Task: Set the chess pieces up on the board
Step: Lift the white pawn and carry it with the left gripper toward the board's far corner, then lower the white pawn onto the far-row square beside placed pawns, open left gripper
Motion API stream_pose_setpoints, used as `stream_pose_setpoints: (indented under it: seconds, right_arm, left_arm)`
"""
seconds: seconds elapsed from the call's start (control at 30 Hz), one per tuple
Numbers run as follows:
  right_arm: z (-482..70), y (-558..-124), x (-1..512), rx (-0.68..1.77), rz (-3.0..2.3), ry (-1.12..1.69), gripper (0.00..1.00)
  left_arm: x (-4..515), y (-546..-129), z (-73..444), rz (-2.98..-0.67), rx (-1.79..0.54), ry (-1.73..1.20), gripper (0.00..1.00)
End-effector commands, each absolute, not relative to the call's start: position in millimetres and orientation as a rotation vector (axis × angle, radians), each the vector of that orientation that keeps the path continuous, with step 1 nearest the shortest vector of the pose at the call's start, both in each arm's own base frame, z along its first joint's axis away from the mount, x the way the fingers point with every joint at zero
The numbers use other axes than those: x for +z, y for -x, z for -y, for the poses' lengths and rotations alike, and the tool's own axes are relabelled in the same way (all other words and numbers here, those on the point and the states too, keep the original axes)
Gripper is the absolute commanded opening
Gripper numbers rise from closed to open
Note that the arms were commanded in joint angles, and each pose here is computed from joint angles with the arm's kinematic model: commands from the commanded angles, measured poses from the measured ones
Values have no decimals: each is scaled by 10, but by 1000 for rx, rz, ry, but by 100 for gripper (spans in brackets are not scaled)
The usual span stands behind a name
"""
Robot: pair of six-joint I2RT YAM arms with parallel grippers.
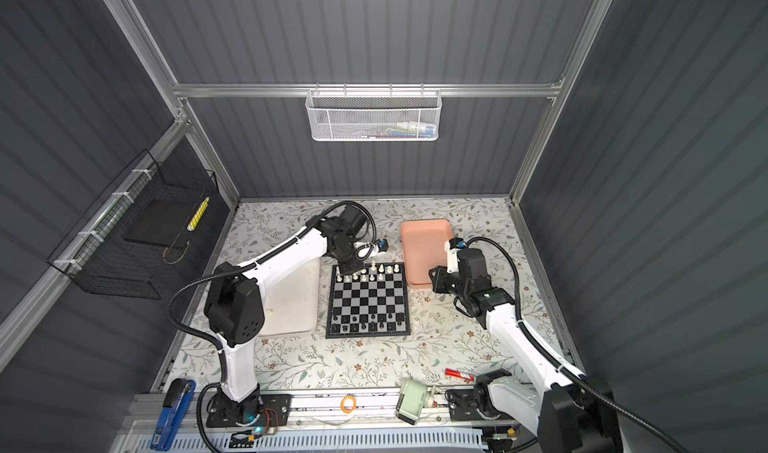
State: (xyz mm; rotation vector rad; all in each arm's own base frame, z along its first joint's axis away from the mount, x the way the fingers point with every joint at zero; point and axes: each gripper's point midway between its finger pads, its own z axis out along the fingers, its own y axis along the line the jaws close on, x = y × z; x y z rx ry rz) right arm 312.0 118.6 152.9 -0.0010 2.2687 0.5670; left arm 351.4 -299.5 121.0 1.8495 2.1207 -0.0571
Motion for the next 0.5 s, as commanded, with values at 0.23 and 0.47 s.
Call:
stream_pose_setpoints:
  seconds: [0.23, 0.47]
  right_arm:
    - [-1042, -2947, 1586, 503, -2264, -19, 28]
    - [-998, -2898, 1593, 479, -2261, -17, 29]
  left_arm:
    - [1050, -3482, 3623, -2066, -112, -1936, 8]
    - [915, -3460, 3809, -2041, -101, -1982, 8]
